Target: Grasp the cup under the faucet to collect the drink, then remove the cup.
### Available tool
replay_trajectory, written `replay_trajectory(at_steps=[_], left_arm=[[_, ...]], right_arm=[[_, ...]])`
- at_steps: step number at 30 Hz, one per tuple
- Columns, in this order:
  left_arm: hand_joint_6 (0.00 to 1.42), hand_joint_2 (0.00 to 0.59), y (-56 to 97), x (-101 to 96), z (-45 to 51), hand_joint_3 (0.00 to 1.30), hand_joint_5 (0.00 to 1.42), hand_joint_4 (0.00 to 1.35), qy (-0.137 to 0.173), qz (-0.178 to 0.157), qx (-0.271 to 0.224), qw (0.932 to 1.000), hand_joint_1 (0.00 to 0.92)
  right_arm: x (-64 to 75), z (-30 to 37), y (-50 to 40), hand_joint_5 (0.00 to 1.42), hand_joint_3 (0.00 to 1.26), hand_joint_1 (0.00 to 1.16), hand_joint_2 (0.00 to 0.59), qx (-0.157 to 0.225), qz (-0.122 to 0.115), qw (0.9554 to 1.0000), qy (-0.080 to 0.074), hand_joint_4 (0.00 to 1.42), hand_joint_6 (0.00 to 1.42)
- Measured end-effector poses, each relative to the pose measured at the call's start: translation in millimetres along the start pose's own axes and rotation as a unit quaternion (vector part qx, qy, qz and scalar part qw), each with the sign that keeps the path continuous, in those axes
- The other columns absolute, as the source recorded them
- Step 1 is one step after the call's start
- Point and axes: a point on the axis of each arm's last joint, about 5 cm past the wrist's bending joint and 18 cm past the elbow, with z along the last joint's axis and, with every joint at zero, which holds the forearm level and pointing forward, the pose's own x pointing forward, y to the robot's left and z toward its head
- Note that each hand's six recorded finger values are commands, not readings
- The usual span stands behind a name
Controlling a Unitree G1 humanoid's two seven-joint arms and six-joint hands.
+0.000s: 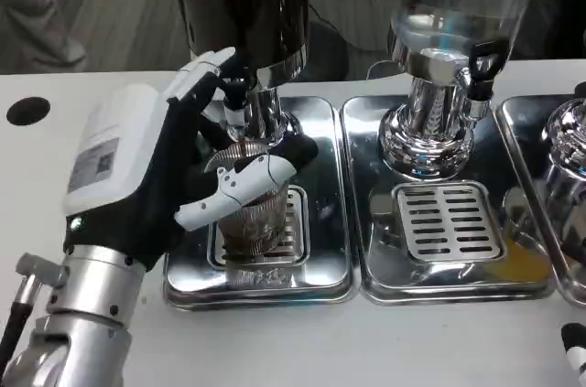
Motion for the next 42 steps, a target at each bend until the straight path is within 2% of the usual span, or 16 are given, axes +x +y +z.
replay_trajectory(at_steps=[11, 19, 21, 24, 26, 30, 32, 35, 42], left_arm=[[0.86, 0.024, 1.9, 0.6, -0.9, 0.12, 0.64, 0.00, 0.001, 0.006, -0.018, 0.9998, 0.000], [0.87, 0.024, 7.5, 3.2, -2.2, 0.08, 0.64, 0.00, 0.001, 0.021, -0.021, 0.9996, 0.000], [0.87, 0.023, 9.3, 2.9, -2.1, 0.08, 0.53, 0.00, 0.000, 0.025, -0.025, 0.9994, 0.000], [0.78, 0.023, 13.9, 2.1, -1.9, 0.09, 0.33, 0.00, -0.003, 0.037, -0.021, 0.9991, 0.000], [0.69, 0.019, 15.7, -1.3, -3.6, 0.10, 0.26, 0.00, 0.000, 0.040, -0.016, 0.9991, 0.000], [0.54, 0.014, 19.1, -10.8, -12.7, 0.12, 0.17, 0.02, 0.026, 0.038, -0.001, 0.9989, 0.000], [0.46, 0.013, 23.5, -18.3, -20.3, 0.12, 0.15, 0.03, 0.048, 0.037, 0.015, 0.9980, 0.000], [0.40, 0.009, 27.2, -26.7, -27.8, 0.12, 0.13, 0.03, 0.068, 0.033, 0.024, 0.9968, 0.000], [0.36, 0.012, 29.3, -45.9, -41.2, 0.13, 0.09, 0.03, 0.103, 0.009, 0.049, 0.9935, 0.000]], right_arm=[[-1.6, -0.1, 0.3, 0.00, 0.09, 0.28, 0.435, 0.000, 0.001, 1.0000, 0.003, 0.00, 0.00], [-3.0, -1.2, 0.6, 0.00, 0.09, 0.28, 0.435, 0.001, 0.002, 1.0000, 0.008, 0.00, 0.00], [-3.0, -1.3, 0.5, 0.00, 0.09, 0.28, 0.435, 0.001, 0.002, 1.0000, 0.008, 0.00, 0.00], [-2.8, -1.2, 0.4, 0.00, 0.09, 0.28, 0.435, 0.001, 0.002, 1.0000, 0.007, 0.00, 0.00], [-2.4, -1.2, 0.2, 0.00, 0.09, 0.28, 0.435, 0.002, 0.002, 1.0000, 0.006, 0.00, 0.00], [-1.1, 0.0, -0.4, 0.00, 0.10, 0.28, 0.435, 0.003, 0.005, 1.0000, 0.002, 0.00, 0.00], [0.1, 1.4, -1.0, 0.00, 0.10, 0.28, 0.435, 0.004, 0.005, 1.0000, -0.004, 0.00, 0.00], [1.3, 2.8, -1.7, 0.00, 0.10, 0.28, 0.435, 0.005, 0.005, 0.9999, -0.009, 0.00, 0.00], [2.5, 3.9, -1.6, 0.00, 0.12, 0.28, 0.416, 0.012, 0.006, 0.9999, -0.011, 0.00, 0.00]])
